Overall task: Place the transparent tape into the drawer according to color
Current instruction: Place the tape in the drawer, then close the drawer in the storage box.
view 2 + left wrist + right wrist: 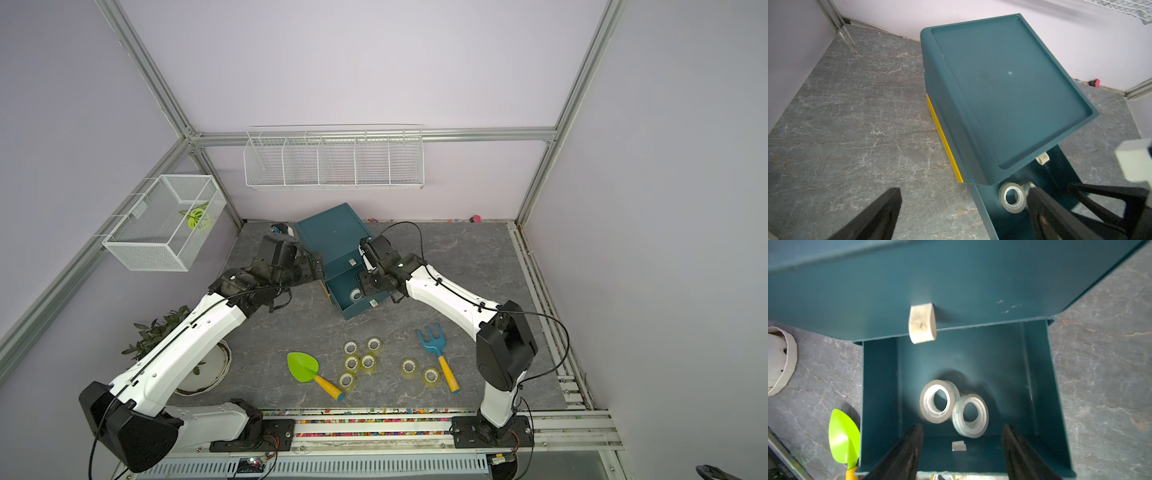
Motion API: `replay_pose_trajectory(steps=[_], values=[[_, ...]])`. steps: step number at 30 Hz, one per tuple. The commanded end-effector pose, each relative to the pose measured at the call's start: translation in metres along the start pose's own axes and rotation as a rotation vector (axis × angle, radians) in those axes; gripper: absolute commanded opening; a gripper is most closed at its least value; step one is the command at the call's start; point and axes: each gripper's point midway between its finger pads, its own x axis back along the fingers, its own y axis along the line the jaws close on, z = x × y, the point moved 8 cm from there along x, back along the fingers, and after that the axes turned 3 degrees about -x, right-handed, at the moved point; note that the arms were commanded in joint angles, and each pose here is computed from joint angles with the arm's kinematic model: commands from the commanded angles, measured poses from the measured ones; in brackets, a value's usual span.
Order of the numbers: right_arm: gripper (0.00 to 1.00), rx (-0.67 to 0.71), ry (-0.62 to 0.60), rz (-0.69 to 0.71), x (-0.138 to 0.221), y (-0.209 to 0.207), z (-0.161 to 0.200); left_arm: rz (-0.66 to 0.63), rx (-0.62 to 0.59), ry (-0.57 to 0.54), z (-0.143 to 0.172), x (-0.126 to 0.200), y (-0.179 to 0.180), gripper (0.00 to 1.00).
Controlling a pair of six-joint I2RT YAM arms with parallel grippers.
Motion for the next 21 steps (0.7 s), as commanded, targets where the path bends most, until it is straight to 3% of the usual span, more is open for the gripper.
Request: replay_pose_trajectory(steps=[1, 6, 12, 16, 21], values=[[0.66, -0.003, -0.037, 0.015, 0.017, -0.001, -0.006, 0.005, 0.037, -0.017, -0.013, -0.004, 0.0, 1.0], [0.58, -0.01, -0.109, -0.067, 0.049, -0.002, 0.013, -0.028, 0.062, -0.009, -0.019, -0.023, 0.006, 1.0], [0.44, -0.071, -0.057, -0.086, 0.061, -0.015, 0.063, -0.044, 0.06, 0.02, -0.017, -0.042, 0.006, 1.0], [0.4, -0.088, -0.01, -0.098, 0.049, -0.019, 0.084, -0.052, 0.067, 0.044, -0.014, -0.05, 0.008, 1.0], [0.37, -0.09, -0.021, -0.126, 0.022, -0.013, 0.074, -0.06, 0.06, 0.061, -0.009, -0.054, 0.009, 1.0]])
